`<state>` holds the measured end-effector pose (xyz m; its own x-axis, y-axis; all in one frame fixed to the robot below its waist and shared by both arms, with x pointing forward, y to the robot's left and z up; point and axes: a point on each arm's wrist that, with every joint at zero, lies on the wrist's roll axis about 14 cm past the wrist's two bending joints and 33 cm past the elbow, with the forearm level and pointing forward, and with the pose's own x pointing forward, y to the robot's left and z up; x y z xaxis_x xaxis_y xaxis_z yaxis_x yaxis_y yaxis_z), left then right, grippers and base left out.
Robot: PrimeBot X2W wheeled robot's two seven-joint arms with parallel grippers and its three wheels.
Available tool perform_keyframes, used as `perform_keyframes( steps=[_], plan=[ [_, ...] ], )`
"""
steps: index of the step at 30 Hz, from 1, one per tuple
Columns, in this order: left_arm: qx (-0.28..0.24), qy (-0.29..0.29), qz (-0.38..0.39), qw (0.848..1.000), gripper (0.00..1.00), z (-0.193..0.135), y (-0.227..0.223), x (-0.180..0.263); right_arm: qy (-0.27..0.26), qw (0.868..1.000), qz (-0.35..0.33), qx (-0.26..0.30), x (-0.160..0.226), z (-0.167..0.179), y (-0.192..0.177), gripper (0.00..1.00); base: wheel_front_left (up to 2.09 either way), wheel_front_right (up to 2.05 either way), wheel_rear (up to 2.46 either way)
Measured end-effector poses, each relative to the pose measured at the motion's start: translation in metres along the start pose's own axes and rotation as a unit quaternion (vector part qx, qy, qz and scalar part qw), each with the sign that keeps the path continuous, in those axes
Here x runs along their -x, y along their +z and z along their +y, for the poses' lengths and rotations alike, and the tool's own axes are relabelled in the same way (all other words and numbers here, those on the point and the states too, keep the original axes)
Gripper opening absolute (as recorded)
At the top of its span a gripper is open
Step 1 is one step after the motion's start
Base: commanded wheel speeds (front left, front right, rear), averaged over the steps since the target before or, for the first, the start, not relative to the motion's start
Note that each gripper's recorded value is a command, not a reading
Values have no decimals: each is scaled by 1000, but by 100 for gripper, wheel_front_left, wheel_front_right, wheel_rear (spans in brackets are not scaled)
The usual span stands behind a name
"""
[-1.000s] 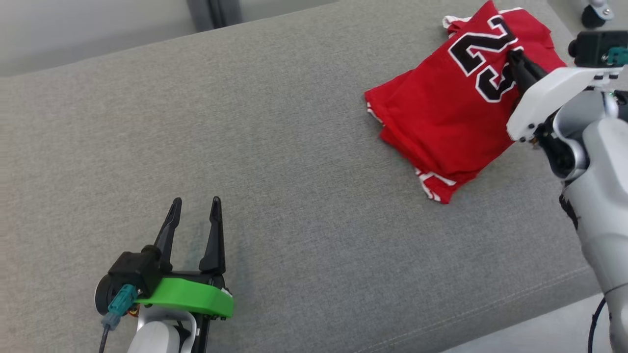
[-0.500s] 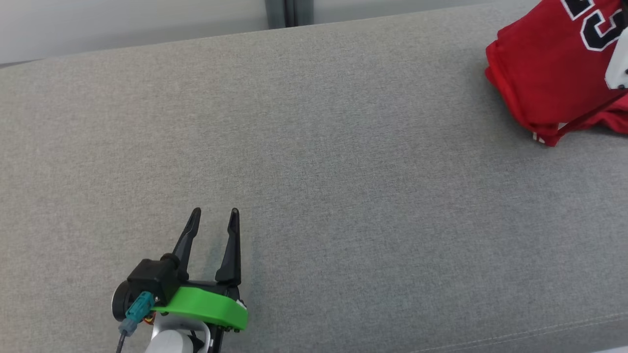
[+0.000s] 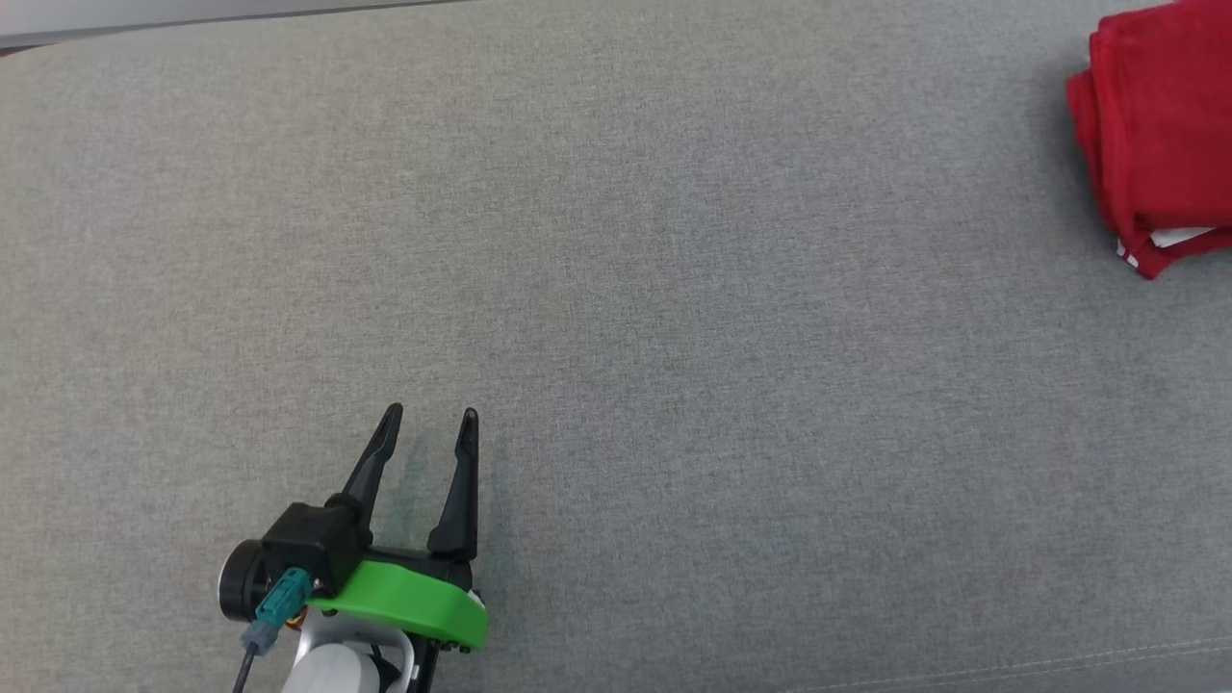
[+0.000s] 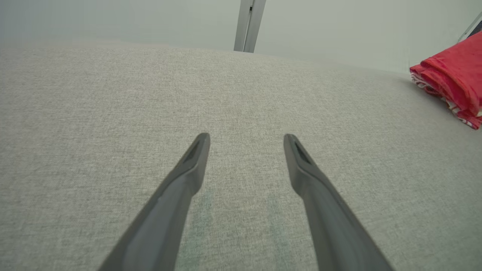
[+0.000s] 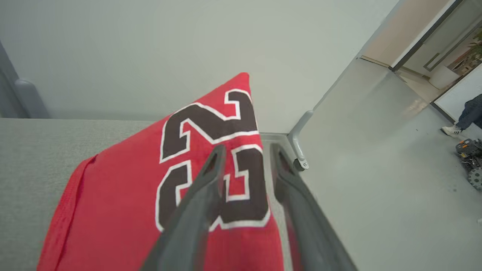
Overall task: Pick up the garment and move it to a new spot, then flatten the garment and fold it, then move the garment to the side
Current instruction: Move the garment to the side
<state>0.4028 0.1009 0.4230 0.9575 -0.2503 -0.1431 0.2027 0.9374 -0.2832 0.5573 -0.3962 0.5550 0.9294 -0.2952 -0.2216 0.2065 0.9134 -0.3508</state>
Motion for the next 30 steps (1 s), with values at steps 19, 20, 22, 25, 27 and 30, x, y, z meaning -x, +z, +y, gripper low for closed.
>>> perform_keyframes(
  steps=[19, 20, 22, 25, 27, 30],
  plan=[
    [16, 18, -43, 999, 100, 7, 29, -20, 65, 990, -126, -14, 17, 71, 44, 100, 0, 0, 0],
    [15, 25, -52, 998, 100, 10, 35, -20, 74, 988, -137, -20, 20, 78, 50, 100, 0, 0, 0],
    [15, 40, -69, 997, 100, 17, 47, -21, 94, 983, -157, -29, 29, 95, 60, 100, 0, 0, 0],
    [15, 52, -87, 995, 100, 23, 60, -19, 123, 976, -175, -43, 42, 118, 64, 100, 0, 0, 0],
    [13, 66, -98, 993, 100, 30, 67, -16, 141, 970, -186, -67, 54, 134, 65, 100, 0, 0, 0],
    [6, 83, -111, 990, 100, 38, 77, -10, 166, 964, -192, -85, 70, 154, 58, 100, 0, 0, 0]
  ],
)
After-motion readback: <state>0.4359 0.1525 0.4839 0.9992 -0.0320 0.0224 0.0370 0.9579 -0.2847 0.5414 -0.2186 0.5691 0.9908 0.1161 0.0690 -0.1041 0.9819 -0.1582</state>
